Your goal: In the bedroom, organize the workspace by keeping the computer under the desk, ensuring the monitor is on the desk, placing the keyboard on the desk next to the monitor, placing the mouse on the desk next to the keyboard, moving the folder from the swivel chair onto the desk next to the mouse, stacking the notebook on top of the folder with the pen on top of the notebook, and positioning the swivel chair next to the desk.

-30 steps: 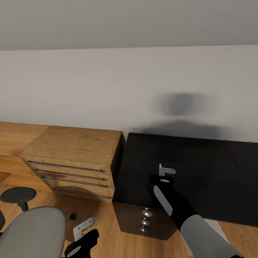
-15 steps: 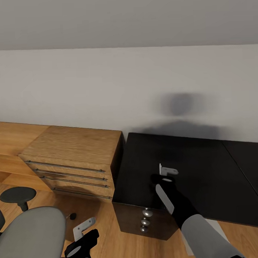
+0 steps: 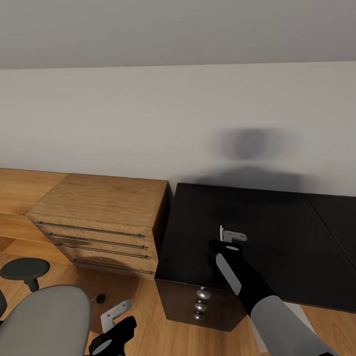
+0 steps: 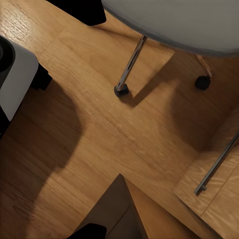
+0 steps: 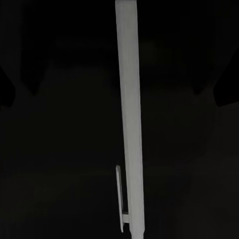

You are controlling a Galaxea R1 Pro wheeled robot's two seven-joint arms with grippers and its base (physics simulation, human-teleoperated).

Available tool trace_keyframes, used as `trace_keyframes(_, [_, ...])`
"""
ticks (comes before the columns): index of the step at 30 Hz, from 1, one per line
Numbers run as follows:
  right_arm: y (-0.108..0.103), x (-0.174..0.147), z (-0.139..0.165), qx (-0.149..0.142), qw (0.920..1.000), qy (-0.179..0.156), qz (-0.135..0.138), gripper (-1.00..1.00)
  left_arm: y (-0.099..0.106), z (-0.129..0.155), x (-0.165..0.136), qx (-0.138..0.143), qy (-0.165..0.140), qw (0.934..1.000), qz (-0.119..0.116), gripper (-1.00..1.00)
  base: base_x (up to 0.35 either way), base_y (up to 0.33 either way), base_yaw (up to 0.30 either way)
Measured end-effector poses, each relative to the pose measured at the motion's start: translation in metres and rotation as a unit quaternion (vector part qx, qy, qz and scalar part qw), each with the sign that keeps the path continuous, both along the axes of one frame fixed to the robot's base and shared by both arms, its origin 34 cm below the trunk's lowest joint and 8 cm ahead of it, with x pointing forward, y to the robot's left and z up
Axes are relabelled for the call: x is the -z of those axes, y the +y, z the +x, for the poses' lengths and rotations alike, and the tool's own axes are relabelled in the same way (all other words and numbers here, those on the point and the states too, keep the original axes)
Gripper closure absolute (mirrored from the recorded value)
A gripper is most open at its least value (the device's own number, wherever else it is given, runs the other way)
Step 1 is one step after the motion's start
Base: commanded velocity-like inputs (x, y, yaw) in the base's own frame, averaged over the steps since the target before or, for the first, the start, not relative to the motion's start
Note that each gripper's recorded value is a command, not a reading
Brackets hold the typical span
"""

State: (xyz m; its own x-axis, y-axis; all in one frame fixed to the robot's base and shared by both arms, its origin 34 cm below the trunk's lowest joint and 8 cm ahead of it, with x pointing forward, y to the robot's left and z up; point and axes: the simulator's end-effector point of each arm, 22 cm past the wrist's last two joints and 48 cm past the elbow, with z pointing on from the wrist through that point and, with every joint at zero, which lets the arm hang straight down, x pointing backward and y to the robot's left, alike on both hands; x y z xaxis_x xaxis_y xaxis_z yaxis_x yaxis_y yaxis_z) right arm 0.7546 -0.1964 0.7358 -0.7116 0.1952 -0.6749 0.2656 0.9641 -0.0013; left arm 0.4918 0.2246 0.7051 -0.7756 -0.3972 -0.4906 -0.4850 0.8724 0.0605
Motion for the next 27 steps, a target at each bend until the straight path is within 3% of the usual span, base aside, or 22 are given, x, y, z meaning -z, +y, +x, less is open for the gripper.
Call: trace_keyframes(27, [0.0014,0.0055,-0.0011,-0.002,1.0,0.004,0.0,-1.0,-0.0001,0.0,0.0046,0.0,0.0,1.0,0.0,-1.0,0.0,0.0,0.0])
